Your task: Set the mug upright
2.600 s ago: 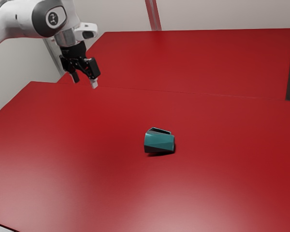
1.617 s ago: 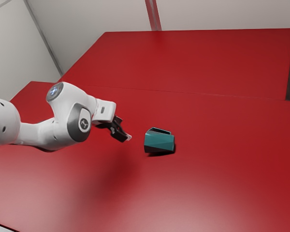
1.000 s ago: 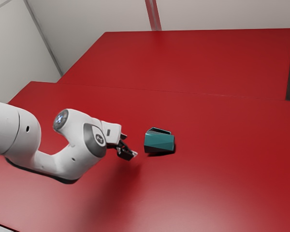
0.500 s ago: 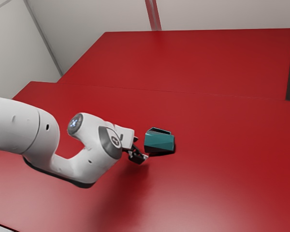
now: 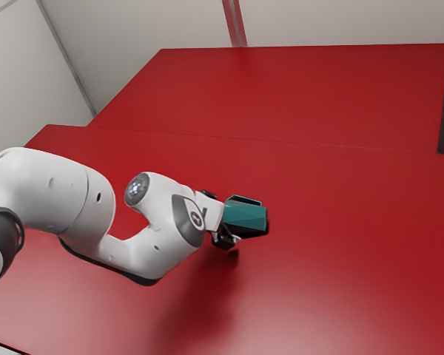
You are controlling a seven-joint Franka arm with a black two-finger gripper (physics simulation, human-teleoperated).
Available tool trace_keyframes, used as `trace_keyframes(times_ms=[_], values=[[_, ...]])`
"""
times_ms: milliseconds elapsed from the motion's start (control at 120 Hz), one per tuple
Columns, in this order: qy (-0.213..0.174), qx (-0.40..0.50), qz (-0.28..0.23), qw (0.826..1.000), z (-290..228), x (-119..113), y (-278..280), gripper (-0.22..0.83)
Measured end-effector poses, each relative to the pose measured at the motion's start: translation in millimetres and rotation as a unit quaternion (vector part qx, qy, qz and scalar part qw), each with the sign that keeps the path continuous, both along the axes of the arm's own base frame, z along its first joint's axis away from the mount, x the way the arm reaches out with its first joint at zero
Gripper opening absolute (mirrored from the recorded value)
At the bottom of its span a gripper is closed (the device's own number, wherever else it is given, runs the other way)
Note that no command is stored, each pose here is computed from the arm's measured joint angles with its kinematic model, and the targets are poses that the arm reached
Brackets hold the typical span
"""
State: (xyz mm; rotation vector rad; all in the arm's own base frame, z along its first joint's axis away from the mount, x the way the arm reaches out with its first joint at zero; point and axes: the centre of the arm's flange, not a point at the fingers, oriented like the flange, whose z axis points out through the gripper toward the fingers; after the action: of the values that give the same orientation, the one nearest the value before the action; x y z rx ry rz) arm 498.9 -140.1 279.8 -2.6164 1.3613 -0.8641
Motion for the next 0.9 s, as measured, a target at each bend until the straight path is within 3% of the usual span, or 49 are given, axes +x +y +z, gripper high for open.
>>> trace_keyframes(times_ms=[208, 358, 733, 900], values=[[-0.015, 0.008, -0.008, 1.0, 6.9, 5.2, -2.0, 0.13], [-0.025, 0.01, -0.012, 1.0, 13.1, 10.0, -4.1, -0.05], [-0.042, 0.02, -0.036, 0.998, 23.9, 19.2, -10.5, -0.16], [-0.068, 0.012, -0.074, 0.995, 59.9, 52.4, -14.8, -0.17]])
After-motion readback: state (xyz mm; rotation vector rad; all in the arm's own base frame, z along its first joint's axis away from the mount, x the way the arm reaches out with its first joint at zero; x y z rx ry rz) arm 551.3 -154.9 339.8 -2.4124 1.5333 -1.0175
